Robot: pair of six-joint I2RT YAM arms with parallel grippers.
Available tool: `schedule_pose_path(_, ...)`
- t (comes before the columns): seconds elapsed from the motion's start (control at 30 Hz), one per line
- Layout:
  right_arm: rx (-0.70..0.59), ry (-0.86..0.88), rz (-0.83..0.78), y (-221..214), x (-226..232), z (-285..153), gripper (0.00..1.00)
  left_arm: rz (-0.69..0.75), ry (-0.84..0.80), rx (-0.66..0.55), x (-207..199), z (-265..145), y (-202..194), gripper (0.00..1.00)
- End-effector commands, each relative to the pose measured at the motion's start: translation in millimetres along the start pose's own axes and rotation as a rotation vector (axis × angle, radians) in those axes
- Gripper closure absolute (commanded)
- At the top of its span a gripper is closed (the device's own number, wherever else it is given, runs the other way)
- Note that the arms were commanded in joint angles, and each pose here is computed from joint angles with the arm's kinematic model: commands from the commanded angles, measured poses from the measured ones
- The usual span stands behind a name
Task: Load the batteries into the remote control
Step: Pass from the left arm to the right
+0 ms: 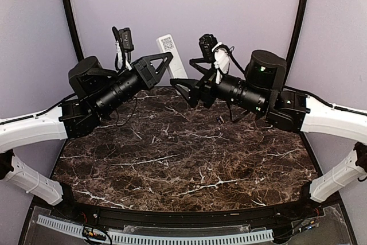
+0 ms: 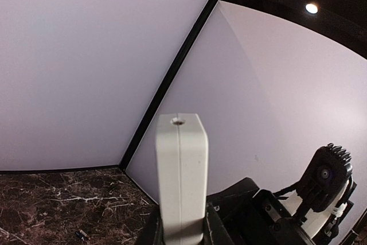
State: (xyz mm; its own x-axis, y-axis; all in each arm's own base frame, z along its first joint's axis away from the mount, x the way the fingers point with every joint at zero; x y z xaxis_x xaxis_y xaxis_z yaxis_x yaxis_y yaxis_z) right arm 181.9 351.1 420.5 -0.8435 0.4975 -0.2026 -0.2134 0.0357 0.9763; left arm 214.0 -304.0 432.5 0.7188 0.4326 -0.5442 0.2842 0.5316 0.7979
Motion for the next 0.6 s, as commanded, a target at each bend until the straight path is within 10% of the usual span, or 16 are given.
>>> schedule_pose_path(0.0,0.052,-0.063,0.054,-6.3,-2.7,7.8,0.16,-0.002,-0.021,-0.057,-2.4,-1.5,8.3,1.0)
schedule_pose_path(0.23,0.116,-0.108,0.012,-24.8,-4.0,17.4,0.26,-0.021,-0.032,-0.057,-2.3,-1.8,6.3,1.0)
schedule_pose_path(0.57,0.096,-0.082,-0.051,-19.2,1.6,16.8,0.92,-0.048,-0.01,-0.043,4.3,-5.9,-0.8,1.0)
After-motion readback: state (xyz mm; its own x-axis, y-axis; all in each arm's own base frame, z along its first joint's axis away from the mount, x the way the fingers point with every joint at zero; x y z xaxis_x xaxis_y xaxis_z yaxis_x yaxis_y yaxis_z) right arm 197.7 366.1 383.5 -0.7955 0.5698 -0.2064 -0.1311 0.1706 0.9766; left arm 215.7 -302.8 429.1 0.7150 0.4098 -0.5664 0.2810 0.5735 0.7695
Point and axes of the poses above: each gripper's point midway between its finger pads, its own z axis out along the fingers, its own x axis along the line the jaws close on, y = z × x, the point moved 6 cm from there along -z, back along the fingers, and after that the axes turned 4 degrees about -z, right-handed, at the moved point
